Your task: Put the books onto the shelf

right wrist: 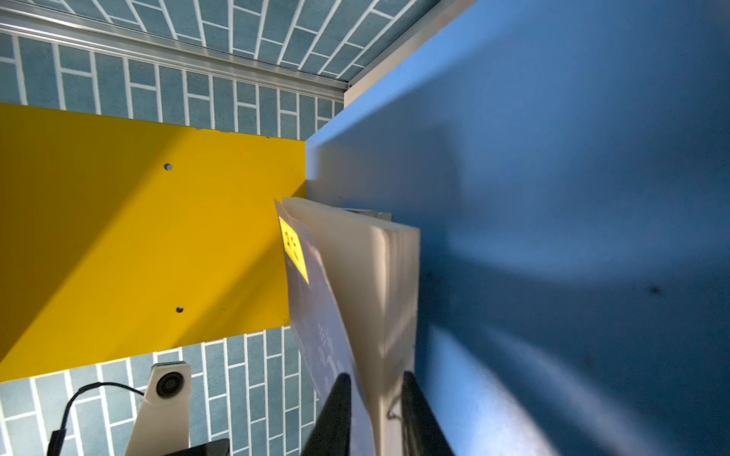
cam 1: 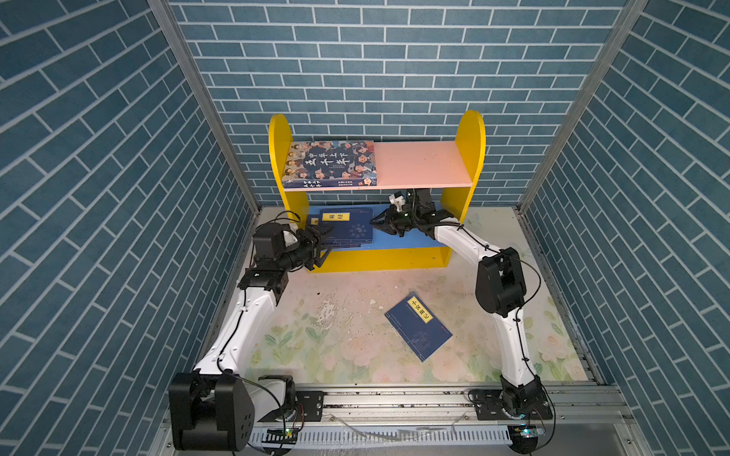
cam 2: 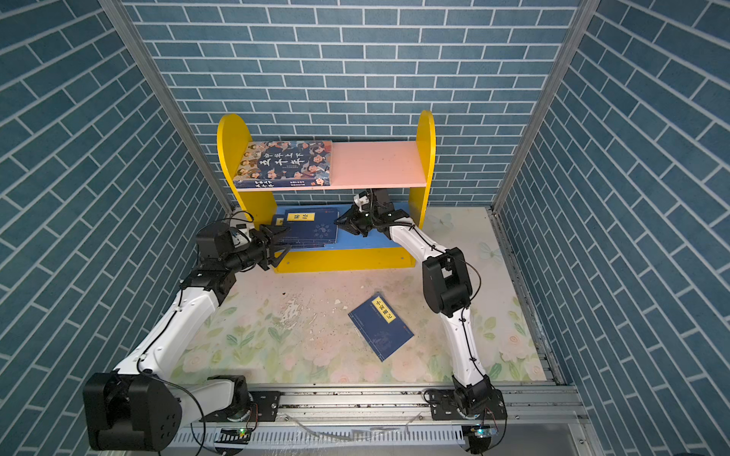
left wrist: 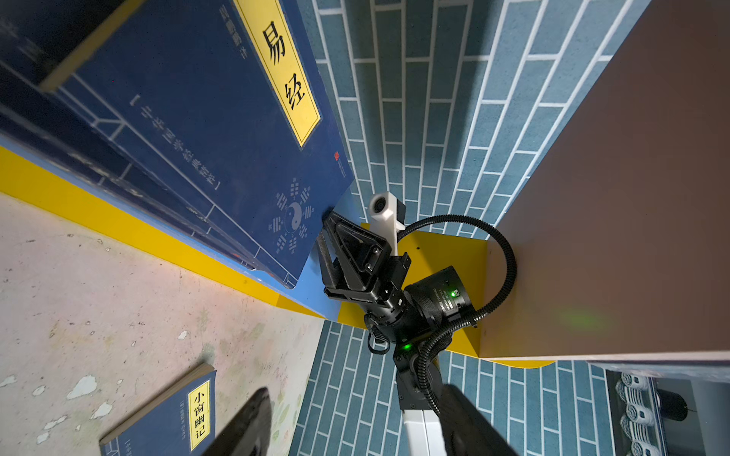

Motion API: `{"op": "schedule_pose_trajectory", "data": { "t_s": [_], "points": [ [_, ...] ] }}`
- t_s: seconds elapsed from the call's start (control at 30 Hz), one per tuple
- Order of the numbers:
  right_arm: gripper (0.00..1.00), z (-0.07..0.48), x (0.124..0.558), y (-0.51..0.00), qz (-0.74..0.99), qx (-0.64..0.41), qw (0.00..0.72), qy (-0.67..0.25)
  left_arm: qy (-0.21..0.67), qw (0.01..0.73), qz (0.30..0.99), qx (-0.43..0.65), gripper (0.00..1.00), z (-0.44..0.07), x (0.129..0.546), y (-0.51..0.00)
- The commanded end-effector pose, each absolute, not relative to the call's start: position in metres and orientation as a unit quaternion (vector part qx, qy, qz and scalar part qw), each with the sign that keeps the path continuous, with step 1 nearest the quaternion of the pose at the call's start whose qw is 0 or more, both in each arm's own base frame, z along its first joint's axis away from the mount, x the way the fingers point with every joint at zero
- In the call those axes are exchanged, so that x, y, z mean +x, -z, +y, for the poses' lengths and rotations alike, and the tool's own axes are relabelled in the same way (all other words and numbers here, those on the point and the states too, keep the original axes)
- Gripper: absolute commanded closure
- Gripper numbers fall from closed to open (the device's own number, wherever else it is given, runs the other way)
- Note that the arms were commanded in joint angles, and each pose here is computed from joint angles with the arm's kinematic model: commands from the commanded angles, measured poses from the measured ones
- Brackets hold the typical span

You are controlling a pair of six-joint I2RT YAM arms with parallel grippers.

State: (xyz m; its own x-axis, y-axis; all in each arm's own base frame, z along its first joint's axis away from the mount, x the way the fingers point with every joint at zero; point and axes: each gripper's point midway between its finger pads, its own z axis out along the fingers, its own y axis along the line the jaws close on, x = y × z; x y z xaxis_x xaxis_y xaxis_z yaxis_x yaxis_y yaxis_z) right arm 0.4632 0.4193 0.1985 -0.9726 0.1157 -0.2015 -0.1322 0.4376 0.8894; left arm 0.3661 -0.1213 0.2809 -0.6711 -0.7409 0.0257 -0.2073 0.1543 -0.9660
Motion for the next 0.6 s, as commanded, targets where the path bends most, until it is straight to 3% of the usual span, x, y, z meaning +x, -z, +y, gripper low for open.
{"op": "schedule_pose_trajectory", "data": {
  "t_s": [0.0, 0.57],
  "points": [
    [0.78, 0.427, 0.461, -0.200, 0.840, -0.024, 0.121, -0.529, 0.566, 0.253, 0.715, -0.322, 0.31, -0.118, 0.368, -0.294],
    [0.82, 0.440, 0.456, -0.208, 0.835, -0.035, 0.119, -0.536, 0.568, 0.255, 0.713, -0.322, 0.31, -0.118, 0.368, -0.296]
  ]
}}
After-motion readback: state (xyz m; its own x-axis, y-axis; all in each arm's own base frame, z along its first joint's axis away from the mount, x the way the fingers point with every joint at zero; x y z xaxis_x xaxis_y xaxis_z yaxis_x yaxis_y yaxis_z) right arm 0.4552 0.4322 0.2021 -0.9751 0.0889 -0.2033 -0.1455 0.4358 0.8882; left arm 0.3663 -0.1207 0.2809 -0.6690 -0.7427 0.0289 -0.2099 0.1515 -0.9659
